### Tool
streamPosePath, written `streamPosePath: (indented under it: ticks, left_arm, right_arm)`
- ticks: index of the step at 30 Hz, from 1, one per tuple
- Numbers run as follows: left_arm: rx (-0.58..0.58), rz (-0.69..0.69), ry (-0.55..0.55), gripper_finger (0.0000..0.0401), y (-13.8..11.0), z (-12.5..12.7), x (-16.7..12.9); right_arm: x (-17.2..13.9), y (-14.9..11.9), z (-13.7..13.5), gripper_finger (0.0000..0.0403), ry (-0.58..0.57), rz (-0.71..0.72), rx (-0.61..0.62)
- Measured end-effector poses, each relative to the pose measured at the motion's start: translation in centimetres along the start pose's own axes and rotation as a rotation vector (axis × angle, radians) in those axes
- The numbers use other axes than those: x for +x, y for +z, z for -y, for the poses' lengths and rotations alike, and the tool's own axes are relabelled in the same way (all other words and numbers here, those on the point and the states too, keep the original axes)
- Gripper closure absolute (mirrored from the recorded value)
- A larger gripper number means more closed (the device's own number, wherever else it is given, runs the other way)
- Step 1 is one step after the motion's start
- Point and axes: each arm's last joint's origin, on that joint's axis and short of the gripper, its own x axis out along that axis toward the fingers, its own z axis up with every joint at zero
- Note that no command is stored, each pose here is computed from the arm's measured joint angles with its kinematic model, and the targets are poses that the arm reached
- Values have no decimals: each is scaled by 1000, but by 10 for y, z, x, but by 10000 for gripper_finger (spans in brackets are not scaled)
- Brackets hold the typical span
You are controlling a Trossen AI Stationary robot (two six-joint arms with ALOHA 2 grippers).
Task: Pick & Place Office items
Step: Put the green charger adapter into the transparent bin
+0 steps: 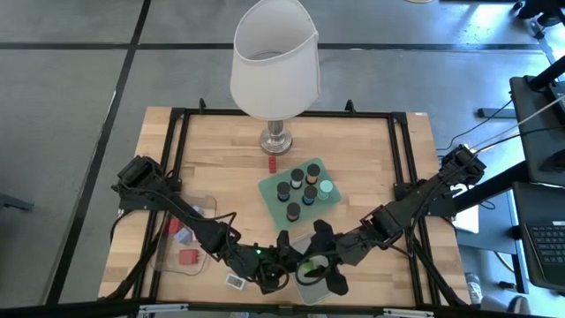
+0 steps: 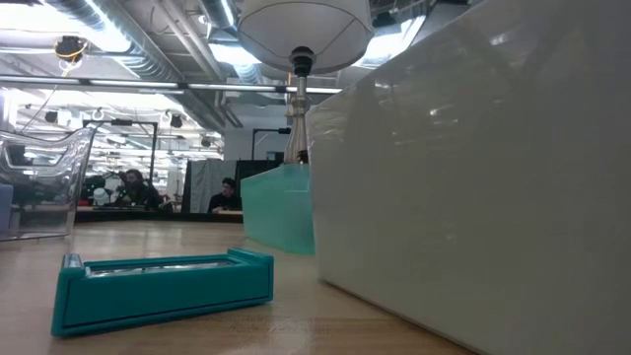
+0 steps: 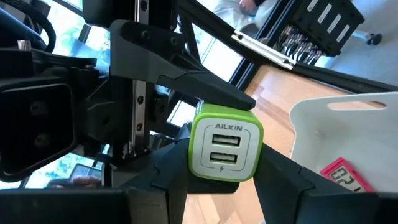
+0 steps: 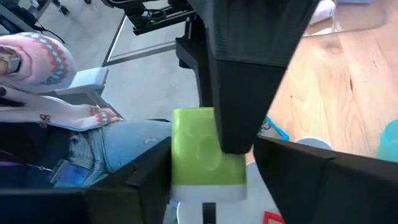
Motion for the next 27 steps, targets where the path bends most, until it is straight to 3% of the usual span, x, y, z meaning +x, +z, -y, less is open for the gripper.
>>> streamPosePath:
  ticks: [9,19,23,27]
  left_arm:
    - [-42,-35,28,258,-1,0,0]
    - [-151,-232,17,258,-15,11,-3]
    - [-282,-422,61,258,-31,18,-9]
    - [-589,-561,122,258,-41,13,-33]
  right_arm:
    - [-4,-2,3,113,-27,-39,2]
    - [-59,3,6,109,-34,-83,68]
    - [-75,3,3,113,-58,-45,55]
    - [-80,-1,1,113,-84,-53,23]
